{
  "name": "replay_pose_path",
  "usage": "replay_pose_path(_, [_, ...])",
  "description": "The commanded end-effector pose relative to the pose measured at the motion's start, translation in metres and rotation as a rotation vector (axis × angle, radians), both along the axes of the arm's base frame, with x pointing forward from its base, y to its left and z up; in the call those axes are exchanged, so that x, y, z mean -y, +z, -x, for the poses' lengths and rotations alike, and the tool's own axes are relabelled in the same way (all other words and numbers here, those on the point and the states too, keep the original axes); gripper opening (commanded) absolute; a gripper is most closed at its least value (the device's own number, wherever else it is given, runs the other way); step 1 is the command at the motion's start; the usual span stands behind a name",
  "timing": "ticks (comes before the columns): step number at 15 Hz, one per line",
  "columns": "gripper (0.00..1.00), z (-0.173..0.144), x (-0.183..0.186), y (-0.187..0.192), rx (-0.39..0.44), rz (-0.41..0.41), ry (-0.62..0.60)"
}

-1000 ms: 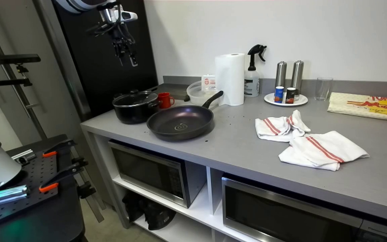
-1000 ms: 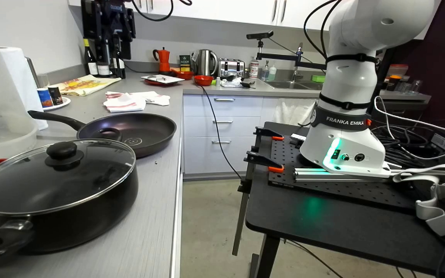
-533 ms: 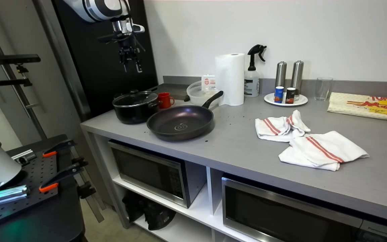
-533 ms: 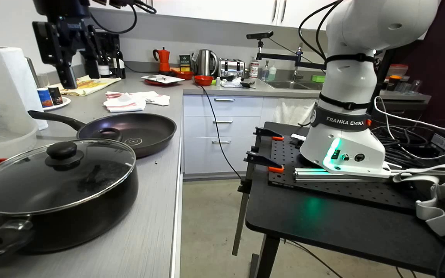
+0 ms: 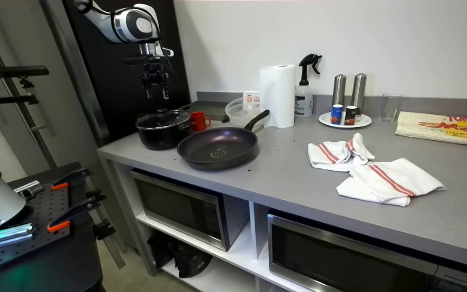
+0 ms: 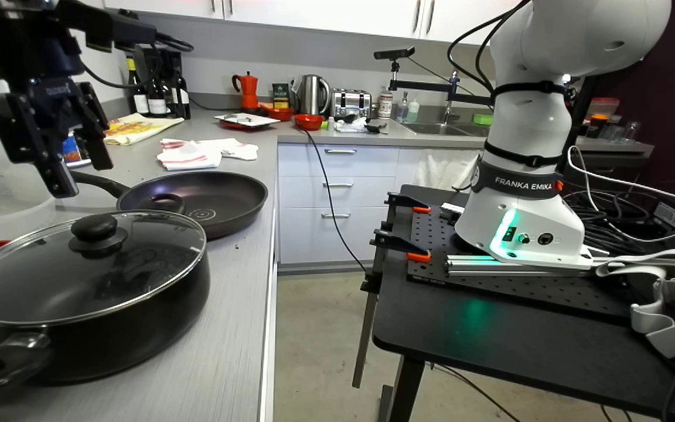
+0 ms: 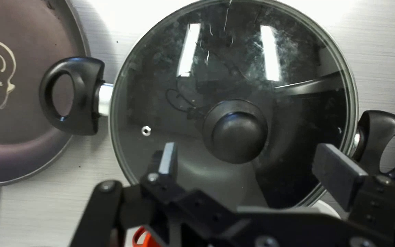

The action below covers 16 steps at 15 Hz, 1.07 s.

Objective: Put the glass lid on the pan on the right.

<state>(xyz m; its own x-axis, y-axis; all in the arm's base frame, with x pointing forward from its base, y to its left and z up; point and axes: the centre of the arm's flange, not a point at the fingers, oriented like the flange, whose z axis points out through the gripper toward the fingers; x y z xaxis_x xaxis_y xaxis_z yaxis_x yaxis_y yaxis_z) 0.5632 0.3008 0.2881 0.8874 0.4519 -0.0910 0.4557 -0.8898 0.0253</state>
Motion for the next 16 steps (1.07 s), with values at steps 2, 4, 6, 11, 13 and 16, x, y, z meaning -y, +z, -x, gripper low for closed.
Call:
replay_pose_path(2, [1.00, -0.011, -0.024, -0.024, -0.047, 0.010, 0.066])
replay_pose_path(4, [1.00, -0.010, -0.026, -0.035, -0.063, 0.011, 0.078])
replay_pose_path(6, [1.00, -0.011, -0.023, -0.046, -0.077, 0.013, 0.081])
replay_pose_path(11, [0.96, -0.014, -0.016, -0.061, -0.093, 0.012, 0.086])
replay_pose_path(13, [0.71, -0.015, -0.014, -0.063, -0.095, 0.013, 0.087])
replay_pose_path(16, [0.55, -0.016, -0.012, -0.064, -0.096, 0.012, 0.089])
